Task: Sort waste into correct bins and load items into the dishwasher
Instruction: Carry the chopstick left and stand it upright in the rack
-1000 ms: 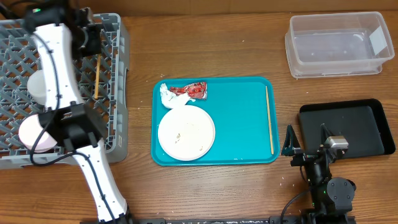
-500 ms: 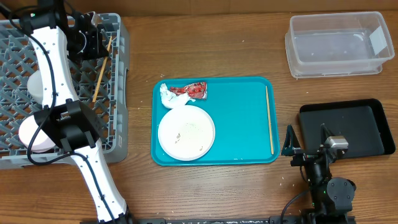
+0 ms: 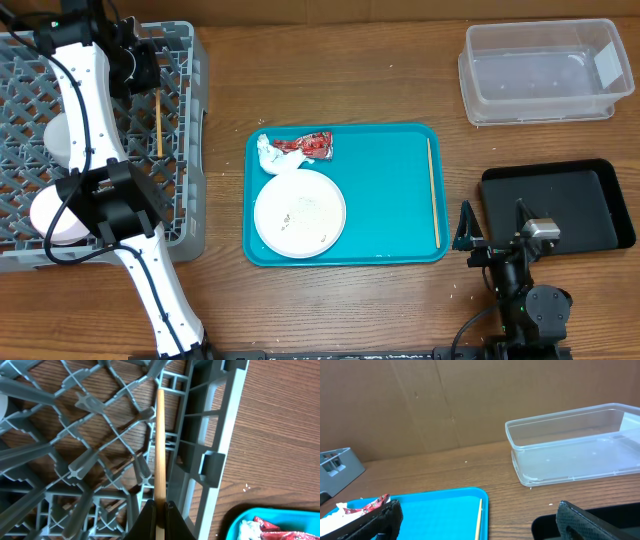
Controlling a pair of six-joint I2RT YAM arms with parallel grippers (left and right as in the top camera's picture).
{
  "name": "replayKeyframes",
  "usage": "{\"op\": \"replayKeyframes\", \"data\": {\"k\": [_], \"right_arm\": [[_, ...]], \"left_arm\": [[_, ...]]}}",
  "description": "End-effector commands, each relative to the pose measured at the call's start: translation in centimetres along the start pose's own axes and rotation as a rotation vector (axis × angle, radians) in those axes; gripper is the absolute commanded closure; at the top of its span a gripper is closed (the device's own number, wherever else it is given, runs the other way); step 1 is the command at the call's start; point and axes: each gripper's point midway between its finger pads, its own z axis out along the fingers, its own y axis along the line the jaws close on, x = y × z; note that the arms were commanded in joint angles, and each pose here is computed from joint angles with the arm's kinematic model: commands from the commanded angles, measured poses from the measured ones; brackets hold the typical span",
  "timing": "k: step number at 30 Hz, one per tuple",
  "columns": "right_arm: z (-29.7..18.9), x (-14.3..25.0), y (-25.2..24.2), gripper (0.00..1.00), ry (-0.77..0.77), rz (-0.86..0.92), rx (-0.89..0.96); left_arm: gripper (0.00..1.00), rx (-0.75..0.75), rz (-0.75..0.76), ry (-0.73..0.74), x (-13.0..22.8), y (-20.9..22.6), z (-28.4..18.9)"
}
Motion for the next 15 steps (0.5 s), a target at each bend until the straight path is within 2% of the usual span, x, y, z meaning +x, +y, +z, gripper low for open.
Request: {"op": "replayKeyframes", "data": {"k": [1,8,15], "right_arm": [[0.05,0.26,-0.20,0.00,0.000,-0.004,0.008],[0.05,0.26,-0.20,0.00,0.000,-0.004,0.008],[0.05,0.26,-0.20,0.00,0.000,-0.004,0.008]], "left_arm": [[0.96,-0.012,-0.010,-0.003,0.01,-0.98,0.06],[0.96,-0.015,0.119,-0.014,-0.26,-1.72,0.23],[0.96,-0.030,0.125,-0.016,-0.33,-1.50,0.23]]}}
